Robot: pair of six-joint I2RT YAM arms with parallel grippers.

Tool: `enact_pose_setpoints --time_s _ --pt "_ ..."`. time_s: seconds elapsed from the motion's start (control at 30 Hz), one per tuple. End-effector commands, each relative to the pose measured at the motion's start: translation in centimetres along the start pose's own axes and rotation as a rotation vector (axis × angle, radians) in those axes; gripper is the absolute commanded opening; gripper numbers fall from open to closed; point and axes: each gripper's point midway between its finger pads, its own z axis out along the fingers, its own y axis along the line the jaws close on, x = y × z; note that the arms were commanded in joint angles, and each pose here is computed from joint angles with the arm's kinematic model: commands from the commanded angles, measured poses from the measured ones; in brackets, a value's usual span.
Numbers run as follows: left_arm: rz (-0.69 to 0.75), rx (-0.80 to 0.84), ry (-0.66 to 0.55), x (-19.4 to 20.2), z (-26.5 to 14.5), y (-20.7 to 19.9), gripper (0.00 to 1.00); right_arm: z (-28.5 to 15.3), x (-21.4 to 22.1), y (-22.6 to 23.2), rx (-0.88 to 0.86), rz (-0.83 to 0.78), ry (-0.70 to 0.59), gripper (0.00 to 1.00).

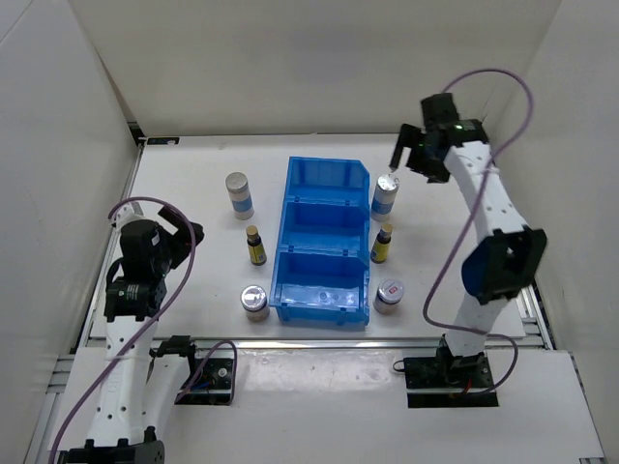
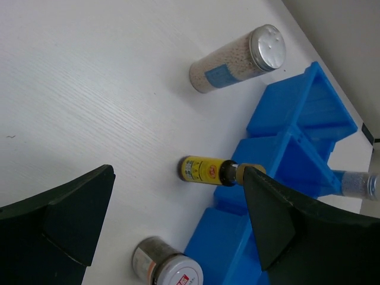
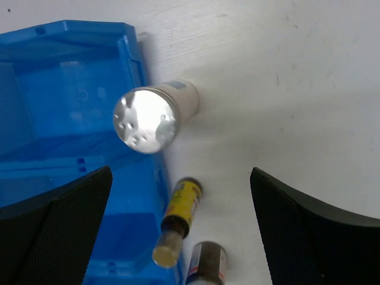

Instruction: Organize the condiment bottles

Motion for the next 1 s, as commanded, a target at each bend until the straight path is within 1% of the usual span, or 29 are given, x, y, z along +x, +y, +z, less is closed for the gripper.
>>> enact_pose_setpoints --time_s 0.0,0.03,0.07,0.1,0.17,0.3,0.4,0.47,0.5,0.53,0.6,0.63,0.7,0.73,0.8,0.83,0.87,0.93,0.97 --pt "0.005 -0.05 -0.067 -1.2 -0.1 1.2 1.0 0.8 0.1 1.0 0.105 -0.179 0.029 1.0" --pt "-0.012 -0.074 -0.076 -1.4 0.2 1.6 1.0 2.8 0.3 1.4 0.122 -0.21 0.059 1.0" --pt "-0.012 -0.074 -0.076 -1.4 0.2 1.6 1.0 3.0 -0.3 2.7 0.111 -0.226 0.036 1.0" --pt "-0.002 -0.073 -0.076 -1.7 0.2 1.4 1.0 4.7 0.2 3.2 0.117 -0.254 0.064 1.0" --pt "0.025 -0.055 -0.077 -1.9 -0.1 1.0 1.0 5.8 0.2 4.2 0.118 -0.273 0.065 1.0" --pt "0.088 -0.038 -0.083 -2.4 -0.4 0.7 1.0 8.8 1.3 4.1 0.145 -0.284 0.123 1.0" --pt "0.113 -0.024 -0.083 -2.6 -0.6 0.4 1.0 10.3 2.0 4.0 0.15 -0.289 0.156 1.0" --pt "0.104 -0.038 -0.093 -2.9 -0.6 0.7 1.0 10.7 2.2 4.0 0.154 -0.29 0.164 0.99" --pt "0.104 -0.038 -0.093 -2.9 -0.6 0.7 1.0 11.1 2.6 4.1 0.146 -0.291 0.18 0.95" --pt "0.1 -0.046 -0.098 -3.1 -0.6 1.0 1.0 11.1 2.7 4.2 0.136 -0.289 0.184 0.86" --pt "0.095 -0.066 -0.102 -3.1 -0.4 1.5 1.0 11.0 2.9 4.6 0.132 -0.297 0.185 0.73" --pt "0.095 -0.067 -0.102 -3.1 -0.4 1.5 1.0 10.6 2.8 4.5 0.137 -0.297 0.176 0.61" --pt "0.085 -0.083 -0.101 -3.1 -0.2 2.1 1.0 9.4 1.8 4.2 0.157 -0.287 0.133 0.5" --pt "0.097 -0.083 -0.101 -3.1 -0.2 2.2 1.0 8.6 0.8 4.4 0.158 -0.282 0.098 0.43" --pt "0.112 -0.084 -0.1 -3.1 -0.2 2.2 1.0 6.6 -1.0 4.7 0.155 -0.261 0.03 0.37" --pt "0.121 -0.092 -0.105 -3.2 -0.2 2.4 1.0 5.8 -1.3 5.3 0.139 -0.263 0.007 0.31" --pt "0.13 -0.093 -0.105 -3.2 -0.2 2.4 1.0 4.4 -2.5 5.8 0.114 -0.252 -0.043 0.27" --pt "0.13 -0.087 -0.112 -3.4 -0.2 2.3 1.0 2.6 -3.1 8.2 0.055 -0.275 -0.11 0.21" --pt "0.13 -0.087 -0.112 -3.4 -0.2 2.3 1.0 2.4 -3.3 9.1 0.029 -0.278 -0.127 0.21"
